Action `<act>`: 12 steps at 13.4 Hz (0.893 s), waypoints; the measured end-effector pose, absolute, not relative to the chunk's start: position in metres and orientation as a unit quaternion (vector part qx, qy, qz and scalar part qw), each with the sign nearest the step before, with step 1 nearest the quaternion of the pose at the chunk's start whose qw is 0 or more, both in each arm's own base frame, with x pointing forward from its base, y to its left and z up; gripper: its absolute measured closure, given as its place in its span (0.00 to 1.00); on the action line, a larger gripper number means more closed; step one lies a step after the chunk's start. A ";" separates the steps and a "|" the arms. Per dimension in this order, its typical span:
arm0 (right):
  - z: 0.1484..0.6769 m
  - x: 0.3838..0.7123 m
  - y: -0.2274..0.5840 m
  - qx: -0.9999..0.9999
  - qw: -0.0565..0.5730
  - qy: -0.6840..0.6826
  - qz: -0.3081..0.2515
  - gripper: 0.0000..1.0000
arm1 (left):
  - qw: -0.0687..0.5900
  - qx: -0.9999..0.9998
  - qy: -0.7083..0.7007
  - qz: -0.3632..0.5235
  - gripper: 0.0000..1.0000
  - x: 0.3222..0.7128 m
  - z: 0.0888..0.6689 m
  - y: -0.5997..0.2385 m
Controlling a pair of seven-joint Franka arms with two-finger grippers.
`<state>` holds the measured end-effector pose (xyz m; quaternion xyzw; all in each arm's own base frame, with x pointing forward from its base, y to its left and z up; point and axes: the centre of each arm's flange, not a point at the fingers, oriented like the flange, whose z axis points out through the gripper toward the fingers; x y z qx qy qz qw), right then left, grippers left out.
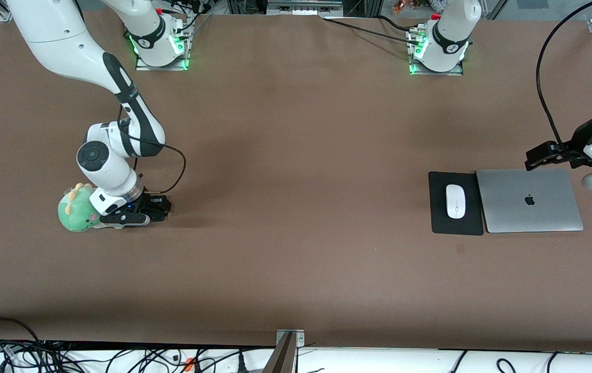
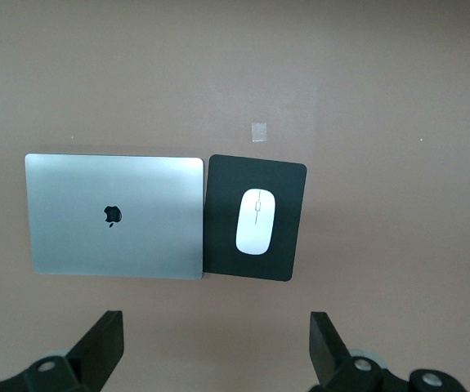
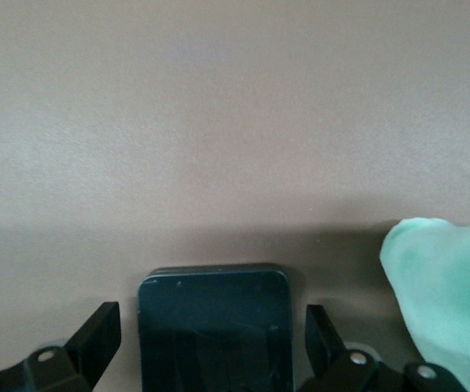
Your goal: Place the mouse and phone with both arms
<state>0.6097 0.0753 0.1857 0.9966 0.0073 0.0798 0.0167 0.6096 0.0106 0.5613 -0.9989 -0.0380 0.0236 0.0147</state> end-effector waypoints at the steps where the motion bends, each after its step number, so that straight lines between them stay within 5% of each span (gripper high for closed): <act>1: 0.194 0.612 0.076 0.997 0.017 0.007 0.078 0.00 | 0.015 -0.999 -0.038 0.024 0.00 0.610 0.561 0.011; 12: 0.386 0.653 0.049 0.999 -0.040 0.015 0.016 0.00 | 0.015 -0.999 -0.038 0.022 0.00 0.610 0.563 0.011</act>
